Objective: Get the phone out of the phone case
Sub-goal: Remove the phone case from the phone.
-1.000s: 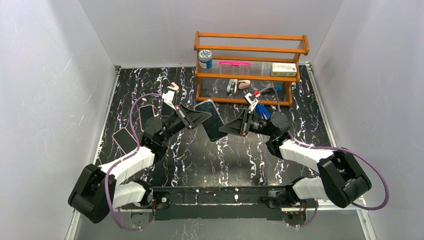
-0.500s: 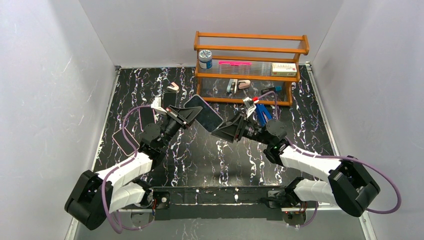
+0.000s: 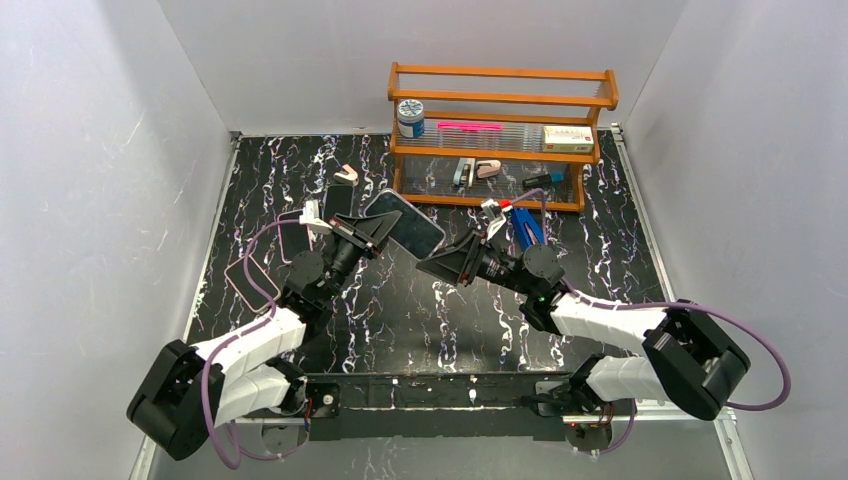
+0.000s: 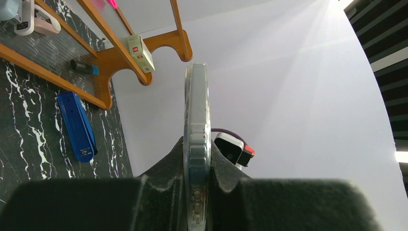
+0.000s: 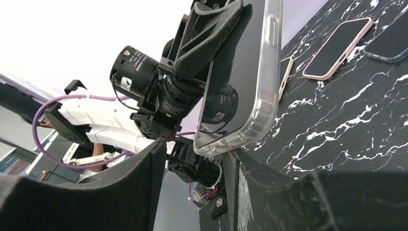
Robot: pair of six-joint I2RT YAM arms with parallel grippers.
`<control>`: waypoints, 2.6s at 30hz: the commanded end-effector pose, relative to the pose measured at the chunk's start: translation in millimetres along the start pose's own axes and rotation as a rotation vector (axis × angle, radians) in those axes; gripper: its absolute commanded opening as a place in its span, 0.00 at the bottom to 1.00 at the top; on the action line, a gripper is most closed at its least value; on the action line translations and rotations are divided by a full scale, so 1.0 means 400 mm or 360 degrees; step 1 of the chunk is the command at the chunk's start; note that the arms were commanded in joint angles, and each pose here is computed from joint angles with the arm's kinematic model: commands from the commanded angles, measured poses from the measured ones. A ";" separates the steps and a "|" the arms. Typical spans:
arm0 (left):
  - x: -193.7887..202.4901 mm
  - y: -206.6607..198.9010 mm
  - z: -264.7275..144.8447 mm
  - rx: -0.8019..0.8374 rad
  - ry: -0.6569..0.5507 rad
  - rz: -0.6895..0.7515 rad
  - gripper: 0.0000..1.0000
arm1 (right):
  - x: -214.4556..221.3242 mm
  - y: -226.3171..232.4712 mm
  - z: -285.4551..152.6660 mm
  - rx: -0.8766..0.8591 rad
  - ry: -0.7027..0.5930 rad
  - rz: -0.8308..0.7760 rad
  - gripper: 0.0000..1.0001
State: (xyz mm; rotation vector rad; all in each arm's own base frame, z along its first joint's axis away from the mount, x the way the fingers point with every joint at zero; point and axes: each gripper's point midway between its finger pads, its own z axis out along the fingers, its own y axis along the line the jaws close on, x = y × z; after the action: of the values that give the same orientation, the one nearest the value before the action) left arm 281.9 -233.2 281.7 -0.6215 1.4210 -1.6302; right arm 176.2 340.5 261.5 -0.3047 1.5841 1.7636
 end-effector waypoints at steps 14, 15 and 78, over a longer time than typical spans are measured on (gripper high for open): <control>-0.011 -0.047 -0.016 0.0115 -0.0060 -0.0163 0.00 | -0.021 0.010 0.014 -0.0091 -0.0058 -0.0343 0.19; -0.010 -0.044 -0.017 0.0110 -0.0057 -0.0174 0.00 | -0.021 0.007 0.015 -0.0087 -0.0048 -0.0385 0.16; 0.056 -0.101 -0.084 0.0396 0.0954 0.0579 0.00 | 0.057 0.021 -0.021 -0.0539 0.0781 -0.0850 0.56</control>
State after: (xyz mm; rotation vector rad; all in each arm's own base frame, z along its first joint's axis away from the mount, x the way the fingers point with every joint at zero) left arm 239.2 -236.9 271.3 0.1781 1.7089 -1.7413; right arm 154.4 334.8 224.2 -1.2395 1.4496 1.5522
